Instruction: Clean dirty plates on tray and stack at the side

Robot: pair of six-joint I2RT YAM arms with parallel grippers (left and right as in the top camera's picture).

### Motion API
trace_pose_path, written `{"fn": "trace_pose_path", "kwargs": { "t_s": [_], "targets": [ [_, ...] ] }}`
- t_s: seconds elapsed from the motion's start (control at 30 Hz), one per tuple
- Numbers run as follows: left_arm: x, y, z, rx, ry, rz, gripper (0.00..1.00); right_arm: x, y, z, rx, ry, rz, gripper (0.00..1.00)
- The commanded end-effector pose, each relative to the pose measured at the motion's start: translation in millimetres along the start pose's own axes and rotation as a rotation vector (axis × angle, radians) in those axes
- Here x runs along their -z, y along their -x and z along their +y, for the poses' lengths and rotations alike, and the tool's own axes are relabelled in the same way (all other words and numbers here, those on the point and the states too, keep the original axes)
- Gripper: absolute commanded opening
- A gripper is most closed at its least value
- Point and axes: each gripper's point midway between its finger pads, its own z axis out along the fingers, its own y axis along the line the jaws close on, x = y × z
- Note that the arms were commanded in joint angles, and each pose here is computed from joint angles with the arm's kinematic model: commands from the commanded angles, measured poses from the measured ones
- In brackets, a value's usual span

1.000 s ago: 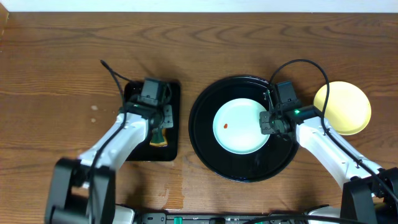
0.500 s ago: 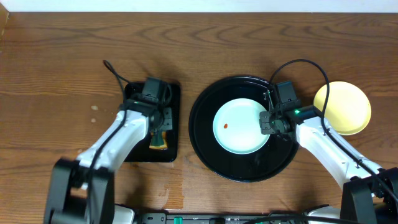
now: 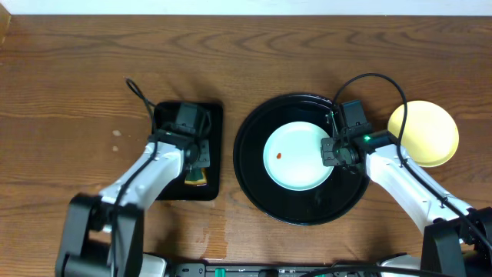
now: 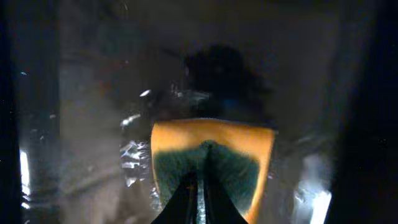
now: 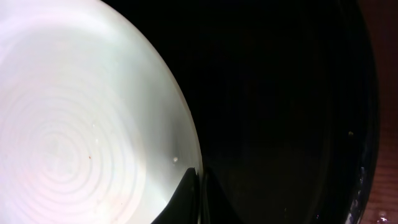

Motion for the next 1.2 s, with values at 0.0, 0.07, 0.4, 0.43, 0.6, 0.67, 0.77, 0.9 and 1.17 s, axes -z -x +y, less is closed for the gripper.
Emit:
{"fn": "trace_pose_path", "kwargs": {
  "t_s": [0.0, 0.07, 0.4, 0.43, 0.6, 0.67, 0.77, 0.9, 1.17],
  "targets": [
    [-20, -16, 6, -0.001, 0.032, 0.063, 0.08, 3, 7, -3, 0.008, -0.014, -0.018, 0.01],
    [-23, -16, 1, -0.001, 0.006, 0.072, 0.08, 3, 7, -3, 0.008, -0.014, -0.018, 0.01],
    [44, 30, -17, 0.012, -0.094, -0.065, 0.25, 3, 7, -3, 0.008, -0.015, -0.018, 0.01],
    [49, 31, -16, 0.013, -0.097, -0.076, 0.28, 3, 7, -3, 0.008, -0.015, -0.018, 0.01],
    [52, 13, -9, 0.009, -0.074, -0.018, 0.31, 3, 7, -3, 0.008, -0.015, -0.018, 0.01],
    [44, 3, -7, 0.006, -0.062, 0.017, 0.37, 3, 7, -3, 0.008, -0.015, -0.018, 0.01],
    [31, -13, -3, 0.002, -0.047, 0.063, 0.48, 3, 7, -3, 0.008, -0.015, -0.018, 0.01],
    [13, -29, 1, 0.0, -0.032, 0.105, 0.51, 3, 7, -3, 0.008, -0.014, -0.018, 0.01],
    [-21, -42, 1, -0.001, -0.027, 0.121, 0.08, 3, 7, -3, 0.008, -0.014, -0.018, 0.01]
  ]
}}
